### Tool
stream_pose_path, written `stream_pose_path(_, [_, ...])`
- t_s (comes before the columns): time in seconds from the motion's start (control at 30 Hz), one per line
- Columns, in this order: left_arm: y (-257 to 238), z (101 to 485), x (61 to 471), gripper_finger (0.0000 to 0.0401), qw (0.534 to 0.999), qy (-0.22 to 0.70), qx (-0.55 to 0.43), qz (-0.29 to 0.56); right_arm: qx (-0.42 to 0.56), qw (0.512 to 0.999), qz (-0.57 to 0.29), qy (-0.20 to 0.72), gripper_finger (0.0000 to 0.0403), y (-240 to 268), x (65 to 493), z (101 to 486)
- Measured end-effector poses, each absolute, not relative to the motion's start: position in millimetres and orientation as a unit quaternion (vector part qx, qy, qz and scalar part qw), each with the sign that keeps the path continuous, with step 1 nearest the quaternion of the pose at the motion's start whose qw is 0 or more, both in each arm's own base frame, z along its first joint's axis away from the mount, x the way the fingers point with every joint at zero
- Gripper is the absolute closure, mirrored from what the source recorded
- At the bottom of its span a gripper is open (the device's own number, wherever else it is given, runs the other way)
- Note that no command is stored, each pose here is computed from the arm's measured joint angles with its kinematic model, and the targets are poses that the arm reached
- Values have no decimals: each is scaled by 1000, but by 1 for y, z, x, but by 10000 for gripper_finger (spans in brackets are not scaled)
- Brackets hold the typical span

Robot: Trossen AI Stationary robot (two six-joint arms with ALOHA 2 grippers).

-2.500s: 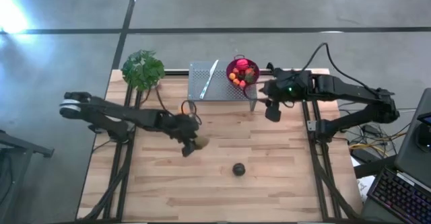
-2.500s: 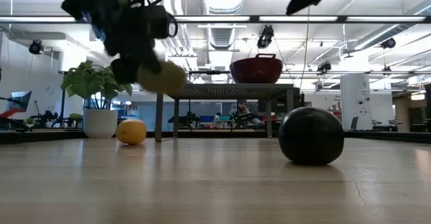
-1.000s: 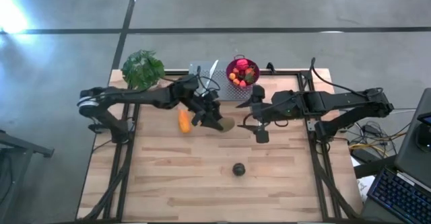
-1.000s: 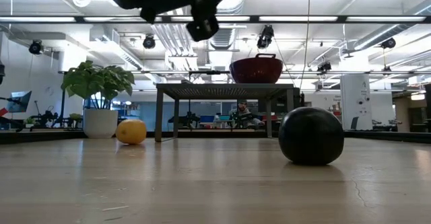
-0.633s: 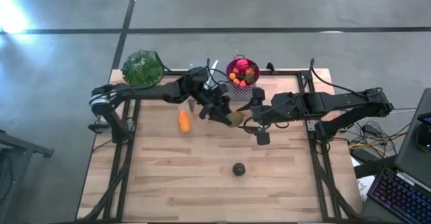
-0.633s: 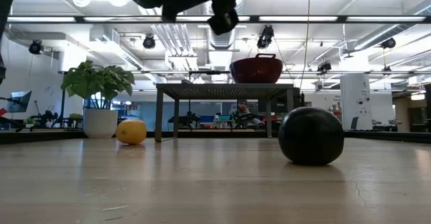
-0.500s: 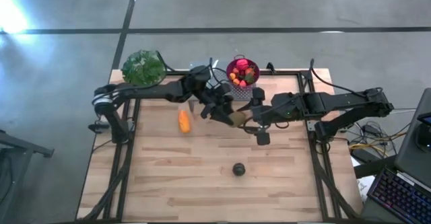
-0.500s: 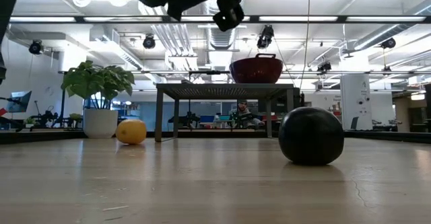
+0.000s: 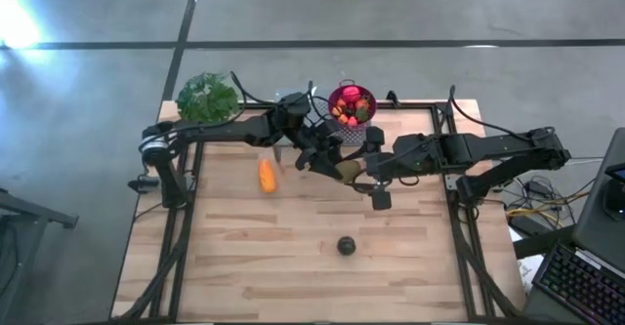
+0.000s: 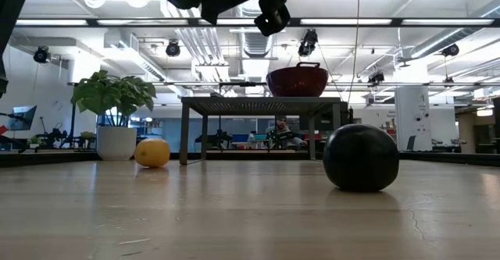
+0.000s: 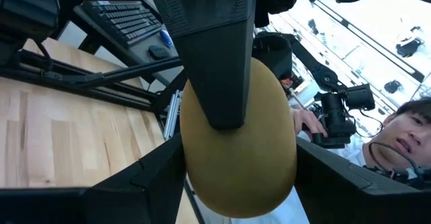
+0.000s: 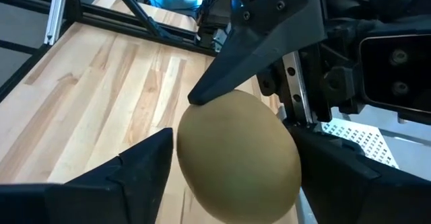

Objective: Pick & Place Fruit
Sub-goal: Put the brown kiwi into the violet strainer bowl on the shelf

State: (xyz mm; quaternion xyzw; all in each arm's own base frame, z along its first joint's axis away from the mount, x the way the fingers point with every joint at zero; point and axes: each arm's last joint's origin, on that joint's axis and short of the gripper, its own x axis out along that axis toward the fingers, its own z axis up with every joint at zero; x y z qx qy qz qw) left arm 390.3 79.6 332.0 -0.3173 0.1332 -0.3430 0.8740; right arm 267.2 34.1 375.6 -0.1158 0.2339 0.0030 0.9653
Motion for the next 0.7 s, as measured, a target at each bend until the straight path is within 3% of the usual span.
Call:
stream_pose_path(0.3, [79, 332, 390, 158, 874, 134, -317, -345, -116, 965, 3, 234, 171, 34, 267, 376])
stream_pose_path(0.7, [79, 332, 390, 158, 874, 133, -315, -346, -114, 966, 3, 233, 154, 34, 267, 376])
